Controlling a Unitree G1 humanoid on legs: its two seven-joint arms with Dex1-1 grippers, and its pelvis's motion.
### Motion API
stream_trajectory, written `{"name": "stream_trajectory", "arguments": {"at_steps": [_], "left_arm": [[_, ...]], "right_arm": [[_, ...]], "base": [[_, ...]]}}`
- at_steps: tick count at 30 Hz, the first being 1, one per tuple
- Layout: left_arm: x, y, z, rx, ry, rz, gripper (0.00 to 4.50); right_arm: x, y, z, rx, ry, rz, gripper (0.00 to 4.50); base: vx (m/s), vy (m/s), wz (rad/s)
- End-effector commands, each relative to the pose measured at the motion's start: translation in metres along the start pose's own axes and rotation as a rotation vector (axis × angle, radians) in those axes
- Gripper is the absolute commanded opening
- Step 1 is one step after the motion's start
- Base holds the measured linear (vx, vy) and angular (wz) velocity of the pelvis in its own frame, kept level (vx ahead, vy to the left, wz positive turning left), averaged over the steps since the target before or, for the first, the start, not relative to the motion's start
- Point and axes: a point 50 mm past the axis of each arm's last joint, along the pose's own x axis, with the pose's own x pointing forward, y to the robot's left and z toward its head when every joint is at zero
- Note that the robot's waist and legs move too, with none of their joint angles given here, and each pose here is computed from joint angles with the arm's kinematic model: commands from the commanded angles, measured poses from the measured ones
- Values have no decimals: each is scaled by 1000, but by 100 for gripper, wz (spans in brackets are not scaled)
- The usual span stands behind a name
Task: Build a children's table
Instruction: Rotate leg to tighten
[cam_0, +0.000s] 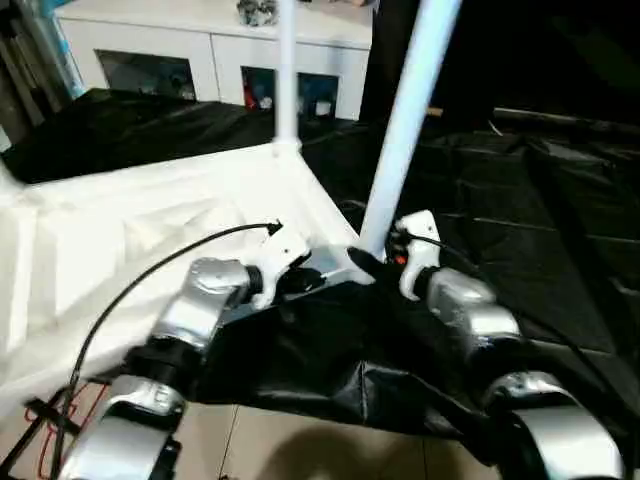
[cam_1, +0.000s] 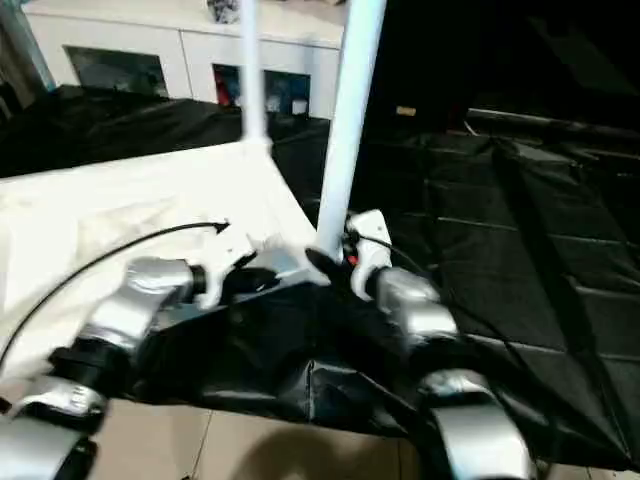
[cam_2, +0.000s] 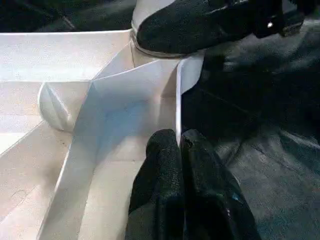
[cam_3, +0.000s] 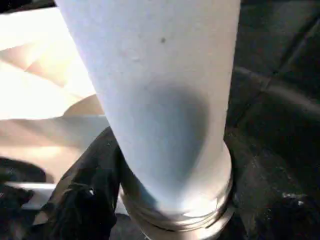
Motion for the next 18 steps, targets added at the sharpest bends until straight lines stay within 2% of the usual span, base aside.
{"name": "stream_trajectory", "arguments": {"at_steps": [1,3,4,5,7,13,18], "left_arm": [[25,-27,26,29,-112,-117,0],[22,-27,24,39,-109,-132,0],[19,-25,22,50,-105,-152,0],[18,-25,22,51,-104,-154,0],[13,-23,18,54,-91,-173,0],[0,-12,11,76,-58,-210,0],[-11,-9,5,97,-46,-300,0]], "right_arm": [[15,37,-18,22,82,148,342],[14,37,-16,11,74,180,366],[11,36,-14,-42,78,222,380],[11,36,-14,-46,79,225,387],[5,34,-14,-105,90,309,387],[-17,29,-17,-174,143,572,387],[-30,20,-14,-176,177,662,387]], "base": [[0,0,0],[0,0,0],[0,0,0],[0,0,0],[0,0,0],[0,0,0],[0,0,0]]}}
